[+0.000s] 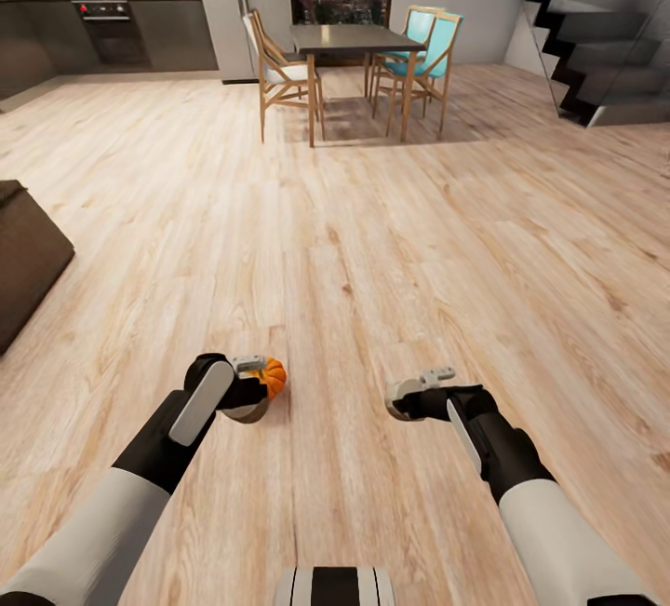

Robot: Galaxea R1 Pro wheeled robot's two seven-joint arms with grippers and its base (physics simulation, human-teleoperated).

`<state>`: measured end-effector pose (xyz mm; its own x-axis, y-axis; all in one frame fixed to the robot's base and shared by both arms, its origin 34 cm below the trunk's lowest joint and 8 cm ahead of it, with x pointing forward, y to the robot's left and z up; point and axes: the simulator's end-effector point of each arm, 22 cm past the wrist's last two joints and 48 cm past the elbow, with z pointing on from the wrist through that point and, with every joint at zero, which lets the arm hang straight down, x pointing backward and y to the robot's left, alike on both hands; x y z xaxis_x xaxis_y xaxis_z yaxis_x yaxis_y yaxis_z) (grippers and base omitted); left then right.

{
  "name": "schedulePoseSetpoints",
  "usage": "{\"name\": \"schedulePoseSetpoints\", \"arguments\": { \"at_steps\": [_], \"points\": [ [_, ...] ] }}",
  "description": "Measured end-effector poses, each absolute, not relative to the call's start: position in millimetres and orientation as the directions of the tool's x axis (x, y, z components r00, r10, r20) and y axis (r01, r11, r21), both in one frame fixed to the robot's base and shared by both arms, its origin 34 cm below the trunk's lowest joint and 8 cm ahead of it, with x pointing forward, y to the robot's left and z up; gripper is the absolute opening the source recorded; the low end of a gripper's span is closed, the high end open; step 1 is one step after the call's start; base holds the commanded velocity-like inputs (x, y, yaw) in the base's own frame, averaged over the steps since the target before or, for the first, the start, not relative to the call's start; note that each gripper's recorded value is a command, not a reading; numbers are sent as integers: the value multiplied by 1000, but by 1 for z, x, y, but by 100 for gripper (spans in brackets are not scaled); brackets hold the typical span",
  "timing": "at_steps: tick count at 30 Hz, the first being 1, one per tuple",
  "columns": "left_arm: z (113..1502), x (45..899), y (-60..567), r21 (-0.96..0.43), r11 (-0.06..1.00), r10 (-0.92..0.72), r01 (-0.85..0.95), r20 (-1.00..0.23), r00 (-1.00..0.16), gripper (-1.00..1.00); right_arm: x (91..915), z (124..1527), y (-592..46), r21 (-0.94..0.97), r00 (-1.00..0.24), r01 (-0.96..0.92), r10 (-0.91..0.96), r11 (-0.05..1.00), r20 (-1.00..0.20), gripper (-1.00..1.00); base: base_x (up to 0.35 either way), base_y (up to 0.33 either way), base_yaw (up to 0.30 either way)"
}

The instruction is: Place each of the two pumpkins and all three candles from the living room inside a cabinet in the living room (use any cabinet), then make sure every cabinet is closed, and position the cauldron so it is next to a table in the living room.

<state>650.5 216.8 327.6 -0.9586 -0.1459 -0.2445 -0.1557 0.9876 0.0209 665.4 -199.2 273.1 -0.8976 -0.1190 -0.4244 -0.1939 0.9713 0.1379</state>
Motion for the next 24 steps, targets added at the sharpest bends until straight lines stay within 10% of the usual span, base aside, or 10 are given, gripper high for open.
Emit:
{"name": "schedulePoseSetpoints", "arguments": {
  "at_steps": [24],
  "points": [
    [370, 655, 231, 21, 982, -176, -190, -291, -940, -100, 671, 315, -202, 122, -877, -194, -117, 973, -466, -100, 0, 0, 0]
  ]
}}
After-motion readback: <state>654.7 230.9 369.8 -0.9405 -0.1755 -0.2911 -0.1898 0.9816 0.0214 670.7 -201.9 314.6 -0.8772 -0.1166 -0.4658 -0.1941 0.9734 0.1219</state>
